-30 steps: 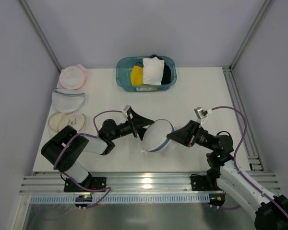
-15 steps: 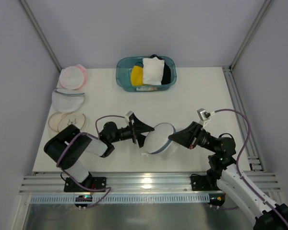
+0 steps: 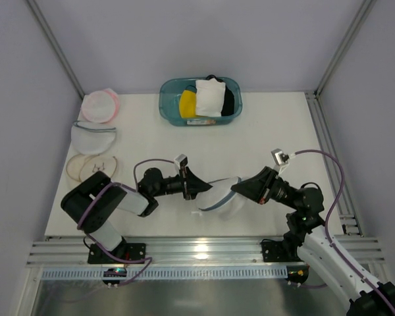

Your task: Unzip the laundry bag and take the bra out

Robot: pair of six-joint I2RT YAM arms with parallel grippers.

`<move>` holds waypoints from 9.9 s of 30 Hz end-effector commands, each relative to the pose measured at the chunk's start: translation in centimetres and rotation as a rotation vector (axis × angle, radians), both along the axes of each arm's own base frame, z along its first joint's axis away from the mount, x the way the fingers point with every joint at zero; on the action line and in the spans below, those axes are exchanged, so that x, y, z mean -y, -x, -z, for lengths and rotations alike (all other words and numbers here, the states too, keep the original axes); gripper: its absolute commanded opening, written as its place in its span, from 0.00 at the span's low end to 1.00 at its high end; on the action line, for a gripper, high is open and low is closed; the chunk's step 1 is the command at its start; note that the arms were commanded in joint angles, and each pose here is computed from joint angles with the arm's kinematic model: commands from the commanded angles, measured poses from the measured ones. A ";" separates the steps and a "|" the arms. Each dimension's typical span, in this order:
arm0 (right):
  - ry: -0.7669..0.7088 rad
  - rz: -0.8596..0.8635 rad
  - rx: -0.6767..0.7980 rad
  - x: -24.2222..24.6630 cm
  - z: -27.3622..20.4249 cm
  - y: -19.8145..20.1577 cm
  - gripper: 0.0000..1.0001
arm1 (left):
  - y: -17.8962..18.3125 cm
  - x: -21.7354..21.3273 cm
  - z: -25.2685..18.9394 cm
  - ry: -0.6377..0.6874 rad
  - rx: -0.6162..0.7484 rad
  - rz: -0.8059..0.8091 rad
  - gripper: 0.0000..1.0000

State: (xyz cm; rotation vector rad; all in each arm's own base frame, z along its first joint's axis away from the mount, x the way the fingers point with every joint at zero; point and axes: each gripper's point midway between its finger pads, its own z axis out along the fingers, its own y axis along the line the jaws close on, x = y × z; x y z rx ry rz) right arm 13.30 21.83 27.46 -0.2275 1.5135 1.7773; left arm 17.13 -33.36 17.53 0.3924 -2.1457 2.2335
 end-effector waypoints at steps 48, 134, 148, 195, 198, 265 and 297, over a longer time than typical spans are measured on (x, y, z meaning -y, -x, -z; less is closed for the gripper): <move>0.709 0.225 -0.077 -1.1 10.0 -2.3 0.90 | -8.4 -8.2 6.4 -0.709 0.052 -0.995 0.00; 1.163 0.384 -0.243 3.7 19.4 -3.0 0.04 | -4.6 -6.4 7.2 -0.939 0.445 -0.259 0.00; 1.172 0.414 -0.226 4.2 18.5 -3.3 0.04 | -7.9 -3.4 5.7 -0.845 0.601 -0.181 0.55; 0.536 -0.077 -0.133 -9.9 13.1 -0.3 0.04 | -2.5 -5.1 0.9 -0.371 0.116 -0.532 0.82; 0.536 -0.089 -0.142 -10.2 13.3 -0.2 0.04 | -2.6 -5.4 1.1 -0.376 0.117 -0.546 0.64; 0.835 0.139 -0.239 -4.9 15.0 -1.8 0.04 | -4.3 -13.2 3.3 -0.884 0.282 -0.595 0.92; 0.557 -0.106 -0.154 -10.5 12.6 -0.1 0.04 | -2.2 -4.2 3.8 -0.517 0.148 -0.452 0.48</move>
